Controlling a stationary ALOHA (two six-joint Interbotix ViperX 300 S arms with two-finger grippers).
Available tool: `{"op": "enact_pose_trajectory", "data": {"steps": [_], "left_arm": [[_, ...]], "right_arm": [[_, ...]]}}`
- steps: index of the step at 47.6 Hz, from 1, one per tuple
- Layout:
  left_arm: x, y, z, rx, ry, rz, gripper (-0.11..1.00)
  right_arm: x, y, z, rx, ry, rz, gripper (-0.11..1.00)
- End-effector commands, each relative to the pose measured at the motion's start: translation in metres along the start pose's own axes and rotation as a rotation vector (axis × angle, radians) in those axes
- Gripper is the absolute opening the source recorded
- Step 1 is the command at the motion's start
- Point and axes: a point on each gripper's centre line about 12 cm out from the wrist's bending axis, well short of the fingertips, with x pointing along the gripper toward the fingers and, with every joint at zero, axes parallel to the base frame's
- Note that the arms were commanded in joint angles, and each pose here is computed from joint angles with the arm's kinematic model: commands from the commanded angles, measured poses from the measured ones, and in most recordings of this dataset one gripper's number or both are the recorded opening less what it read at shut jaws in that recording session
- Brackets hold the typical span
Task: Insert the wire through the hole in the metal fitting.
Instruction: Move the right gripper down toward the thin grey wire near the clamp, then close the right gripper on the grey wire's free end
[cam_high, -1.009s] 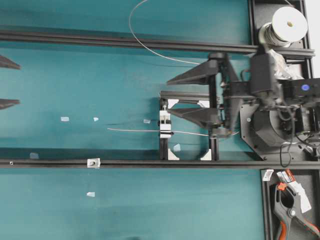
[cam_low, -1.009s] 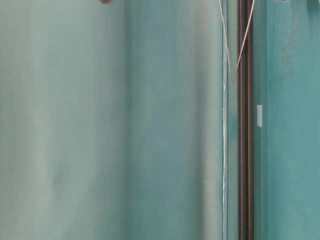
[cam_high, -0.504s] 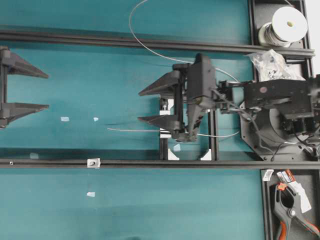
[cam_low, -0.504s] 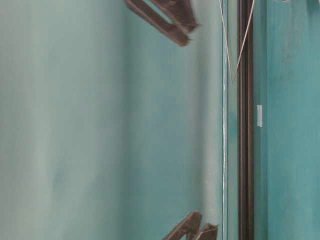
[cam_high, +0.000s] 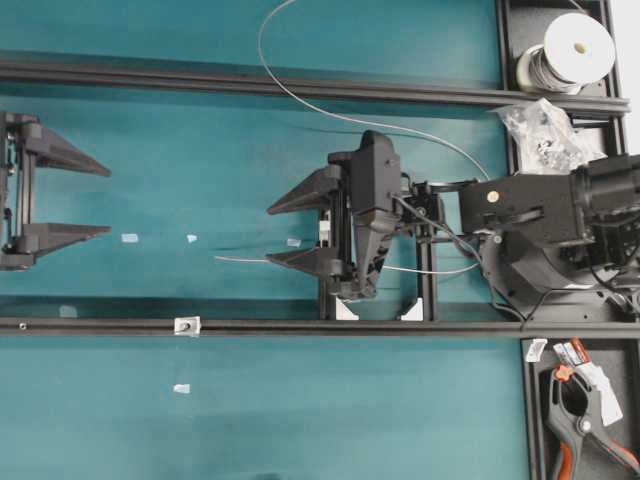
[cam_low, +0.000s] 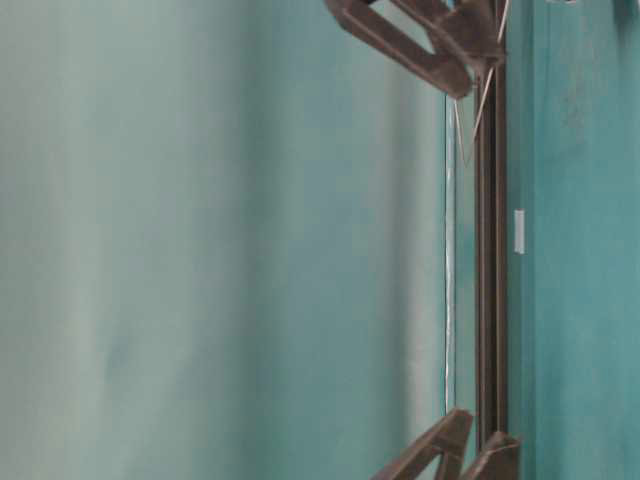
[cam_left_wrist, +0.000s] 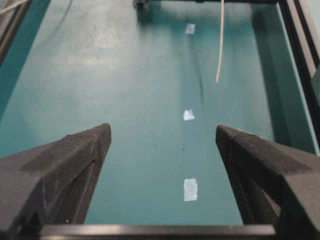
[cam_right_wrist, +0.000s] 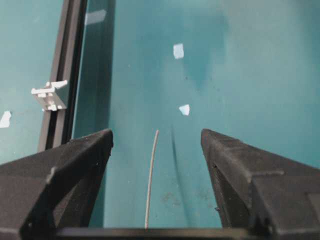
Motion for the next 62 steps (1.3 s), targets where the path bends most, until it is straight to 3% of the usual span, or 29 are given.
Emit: {"op": "enact_pose_trajectory", "data": {"steps": [1, 26, 62], "left_arm": [[0.003, -0.002, 0.003, 0.003, -0.029, -0.006, 0.78], [0.013, -0.003, -0.003, -0.006, -0.032, -0.005, 0.78], [0.013, -0.003, -0.003, -0.006, -0.032, -0.005, 0.78]], "right_arm": [[0.003, 0.002, 0.003, 0.009, -0.014, 0.007, 0.81], [0.03, -0.003, -0.017, 0.048, 0.073, -0.02, 0.81], [0.048, -0.001, -0.032, 0.043, 0.146, -0.029, 0.81]]}}
